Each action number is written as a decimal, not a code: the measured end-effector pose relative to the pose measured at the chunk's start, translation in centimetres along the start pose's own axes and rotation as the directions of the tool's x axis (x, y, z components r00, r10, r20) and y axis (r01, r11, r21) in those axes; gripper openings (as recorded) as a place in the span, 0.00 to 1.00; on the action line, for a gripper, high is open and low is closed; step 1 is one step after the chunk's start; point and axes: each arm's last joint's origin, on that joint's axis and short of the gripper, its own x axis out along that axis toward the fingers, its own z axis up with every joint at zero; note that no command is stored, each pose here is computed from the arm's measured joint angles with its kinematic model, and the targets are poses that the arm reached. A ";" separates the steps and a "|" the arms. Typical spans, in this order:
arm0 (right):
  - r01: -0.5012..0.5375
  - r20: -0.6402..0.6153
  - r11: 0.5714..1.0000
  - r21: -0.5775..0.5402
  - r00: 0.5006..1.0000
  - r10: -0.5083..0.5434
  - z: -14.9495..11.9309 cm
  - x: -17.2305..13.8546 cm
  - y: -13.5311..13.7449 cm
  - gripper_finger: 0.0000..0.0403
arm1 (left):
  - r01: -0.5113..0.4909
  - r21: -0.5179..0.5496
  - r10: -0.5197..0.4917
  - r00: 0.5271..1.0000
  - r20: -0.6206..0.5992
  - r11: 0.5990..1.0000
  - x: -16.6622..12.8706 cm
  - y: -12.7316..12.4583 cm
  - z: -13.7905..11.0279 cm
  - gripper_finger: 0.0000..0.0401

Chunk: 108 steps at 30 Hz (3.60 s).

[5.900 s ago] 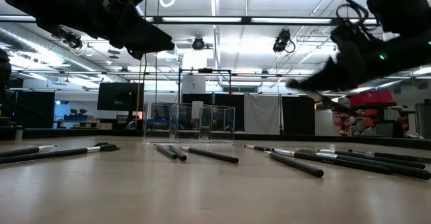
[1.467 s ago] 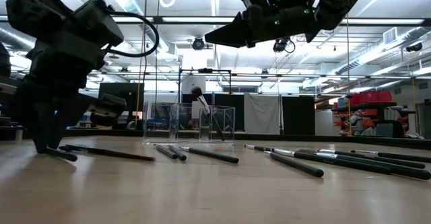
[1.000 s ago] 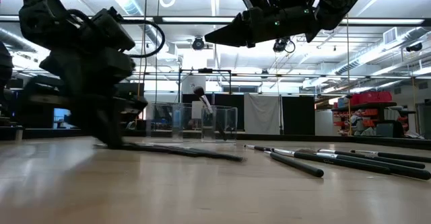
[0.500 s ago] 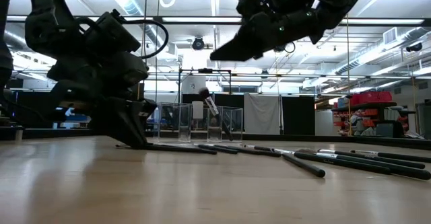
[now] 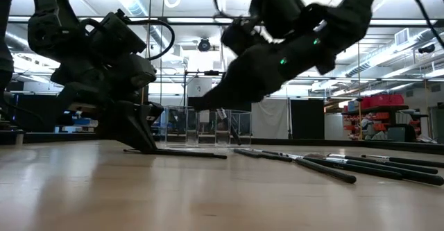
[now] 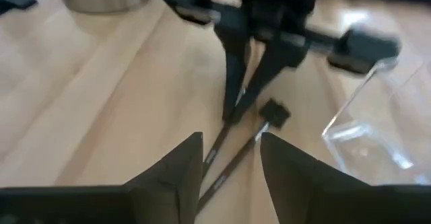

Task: Put items in baskets/containers
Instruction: Put the black eyeshadow brush into the transparent organizer

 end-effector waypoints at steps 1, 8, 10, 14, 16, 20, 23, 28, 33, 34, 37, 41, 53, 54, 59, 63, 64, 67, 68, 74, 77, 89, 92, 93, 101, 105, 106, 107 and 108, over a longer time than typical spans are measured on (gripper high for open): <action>-0.001 0.001 1.000 0.019 1.000 0.001 0.1 0.5 -0.1 0.38 | -0.002 0.000 0.002 1.000 0.002 1.000 0.0 0.0 0.1 0.04; -0.028 -0.109 0.998 0.052 0.993 0.034 -1.6 4.2 0.8 0.38 | -0.031 0.000 0.031 1.000 -0.002 1.000 0.2 0.2 0.5 0.05; -0.023 -0.110 0.999 0.034 0.994 0.026 -1.5 4.9 1.3 0.38 | -0.033 0.000 0.033 0.999 -0.005 0.999 0.2 0.2 0.4 0.04; 0.028 -0.112 0.999 -0.031 0.993 -0.031 -0.9 5.5 1.8 0.38 | -0.036 0.000 0.036 0.999 -0.004 0.999 0.1 0.2 0.5 0.05; 0.050 -0.119 0.997 -0.054 0.991 -0.056 -0.5 5.6 1.8 0.38 | -0.036 0.000 0.036 0.999 -0.002 0.999 0.1 0.2 0.5 0.05; 0.062 -0.168 0.996 -0.061 0.983 -0.072 -0.1 5.7 1.4 0.37 | -0.041 0.001 0.041 0.999 0.003 0.999 0.1 0.2 0.5 0.04; 0.073 -0.187 0.996 -0.055 0.979 -0.083 -0.2 5.7 1.0 0.35 | -0.040 0.002 0.040 0.999 0.007 0.999 0.1 0.2 0.6 0.05; 0.085 -0.210 0.996 -0.029 0.974 -0.089 -0.4 5.6 0.4 0.30 | -0.040 0.003 0.040 0.999 0.013 0.999 0.1 0.2 0.7 0.05; 0.081 -0.215 0.996 -0.032 0.973 -0.086 -0.4 5.6 0.4 0.27 | -0.045 0.008 0.044 0.998 0.040 0.999 0.1 0.2 0.9 0.04; 0.081 -0.217 0.996 -0.033 0.972 -0.086 -0.5 5.6 0.4 0.26 | -0.047 0.010 0.046 0.998 0.053 0.999 0.1 0.3 1.1 0.05; 0.080 -0.223 0.996 -0.027 0.971 -0.084 -0.5 5.6 0.4 0.23 | -0.050 0.017 0.048 0.996 0.078 0.999 0.1 0.3 1.3 0.05; 0.077 -0.222 0.997 -0.025 0.972 -0.081 -0.5 5.6 0.3 0.16 | -0.043 0.019 0.041 0.995 0.086 0.999 0.1 0.2 1.4 0.05; 0.081 -0.219 0.996 -0.030 0.972 -0.086 -0.5 5.6 0.3 0.04 | -0.078 -0.089 0.087 0.991 0.101 0.993 0.1 0.4 1.6 0.05; 0.084 -0.219 0.996 -0.025 0.972 -0.087 -0.5 5.6 0.3 0.04 | -0.102 -0.125 0.115 0.988 0.106 0.987 0.0 0.5 1.7 0.06; 0.096 -0.225 0.995 -0.006 0.970 -0.095 -0.2 5.2 0.3 0.03 | -0.137 -0.290 0.187 0.970 0.152 0.947 -0.5 0.7 2.5 0.09; 0.101 -0.211 0.995 0.000 0.973 -0.099 1.8 3.7 0.1 0.03 | -0.109 -0.319 0.185 0.958 0.220 0.942 -1.6 0.5 3.7 0.07; 0.101 -0.214 0.995 -0.001 0.972 -0.099 2.4 3.1 0.1 0.03 | -0.107 -0.309 0.188 0.951 0.245 0.945 -2.0 0.3 4.2 0.05; 0.127 -0.245 0.992 -0.011 0.961 -0.126 3.8 1.3 0.1 0.03 | -0.125 -0.284 0.215 0.925 0.312 0.951 -3.3 -0.1 5.3 0.02; 0.145 -0.258 0.989 -0.020 0.955 -0.145 4.2 0.6 0.1 0.03 | -0.132 -0.276 0.226 0.912 0.342 0.952 -3.8 -0.2 5.8 0.02; 0.327 -0.264 0.943 -0.066 0.905 -0.332 6.9 -4.4 -0.2 0.03 | -0.249 -0.253 0.343 0.820 0.458 0.935 -6.6 -1.2 7.8 0.02; 0.410 -0.186 0.911 -0.041 0.893 -0.410 7.9 -7.8 -0.8 0.03 | -0.301 -0.259 0.391 0.796 0.462 0.918 -7.3 -1.6 8.0 0.02; 0.345 0.604 0.889 0.300 0.653 -0.457 -0.2 -13.3 -2.9 0.03 | -0.373 -0.259 0.450 0.798 0.401 0.891 -7.0 -1.6 7.5 0.02; 0.364 0.592 0.880 0.305 0.651 -0.474 -1.5 -11.7 -3.8 0.03 | -0.383 -0.258 0.459 0.790 0.406 0.887 -7.1 -1.4 7.6 0.02; 0.360 0.585 0.883 0.300 0.662 -0.468 -1.8 -10.8 -4.2 0.03 | -0.388 -0.262 0.465 0.788 0.404 0.884 -7.1 -1.3 7.6 0.02; 0.176 0.660 0.950 0.258 0.687 -0.306 -0.3 -5.7 -6.2 0.03 | -0.416 -0.284 0.500 0.776 0.385 0.864 -7.2 -0.4 7.4 0.02; 0.059 0.679 0.980 0.192 0.713 -0.175 0.3 -4.7 -6.0 0.03 | -0.419 -0.303 0.512 0.771 0.379 0.856 -7.2 -0.1 7.3 0.02; 0.047 0.678 0.981 0.188 0.716 -0.164 0.4 -4.6 -6.0 0.03 | -0.420 -0.306 0.514 0.770 0.379 0.854 -7.2 0.0 7.3 0.02; 0.039 0.672 0.981 0.189 0.723 -0.158 0.4 -4.5 -6.0 0.03 | -0.421 -0.310 0.517 0.768 0.378 0.852 -7.2 0.1 7.3 0.02; 0.033 0.667 0.981 0.192 0.728 -0.155 0.4 -4.4 -6.0 0.03 | -0.419 -0.318 0.519 0.766 0.380 0.850 -7.2 0.1 7.4 0.02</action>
